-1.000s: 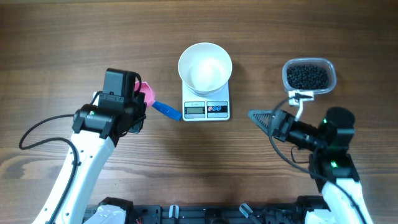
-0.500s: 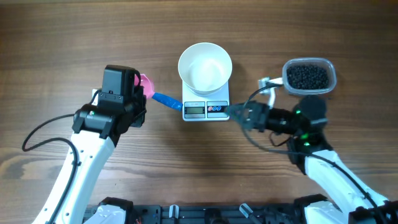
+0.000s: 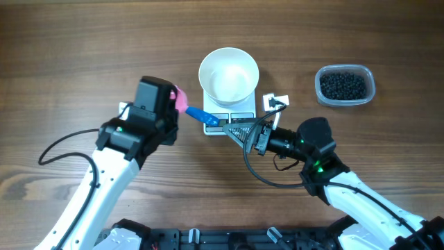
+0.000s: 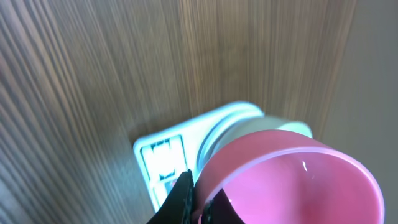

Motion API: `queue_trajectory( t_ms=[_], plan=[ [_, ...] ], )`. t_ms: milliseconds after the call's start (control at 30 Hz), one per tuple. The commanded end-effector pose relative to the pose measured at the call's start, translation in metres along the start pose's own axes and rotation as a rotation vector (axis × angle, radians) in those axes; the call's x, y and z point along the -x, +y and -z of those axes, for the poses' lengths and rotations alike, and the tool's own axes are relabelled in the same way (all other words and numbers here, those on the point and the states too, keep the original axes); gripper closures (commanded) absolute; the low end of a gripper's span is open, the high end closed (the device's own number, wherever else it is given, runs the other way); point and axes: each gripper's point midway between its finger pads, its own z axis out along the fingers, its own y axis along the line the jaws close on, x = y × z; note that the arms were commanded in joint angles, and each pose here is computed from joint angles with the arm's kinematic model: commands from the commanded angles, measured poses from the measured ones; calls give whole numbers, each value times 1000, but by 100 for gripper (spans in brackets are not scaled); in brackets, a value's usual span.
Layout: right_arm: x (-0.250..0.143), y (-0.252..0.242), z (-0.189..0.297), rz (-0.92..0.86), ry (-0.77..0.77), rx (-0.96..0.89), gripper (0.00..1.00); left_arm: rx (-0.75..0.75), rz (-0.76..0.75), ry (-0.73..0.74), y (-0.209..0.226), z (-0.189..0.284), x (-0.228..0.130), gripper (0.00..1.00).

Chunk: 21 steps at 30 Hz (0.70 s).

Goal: Scoop item into bowl and weigh 150g on scale

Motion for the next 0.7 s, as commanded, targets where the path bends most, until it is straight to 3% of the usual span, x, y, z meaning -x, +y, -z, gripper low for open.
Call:
queue_trajectory(
  t_ms=[0, 167, 300, 667],
  plan=[
    [14, -6, -5, 24, -90, -54, 27, -9, -9, 23, 1, 4, -19, 96],
    [15, -7, -9, 28, -134, -86, 32, -6, -3, 53, 5, 6, -36, 96],
    [10, -4, -13, 12, -132, -85, 42, -11, -30, 52, 7, 7, -43, 96],
    [-1, 2, -21, -42, -142, -89, 50, 5, -41, 67, 12, 5, -54, 96]
  ],
)
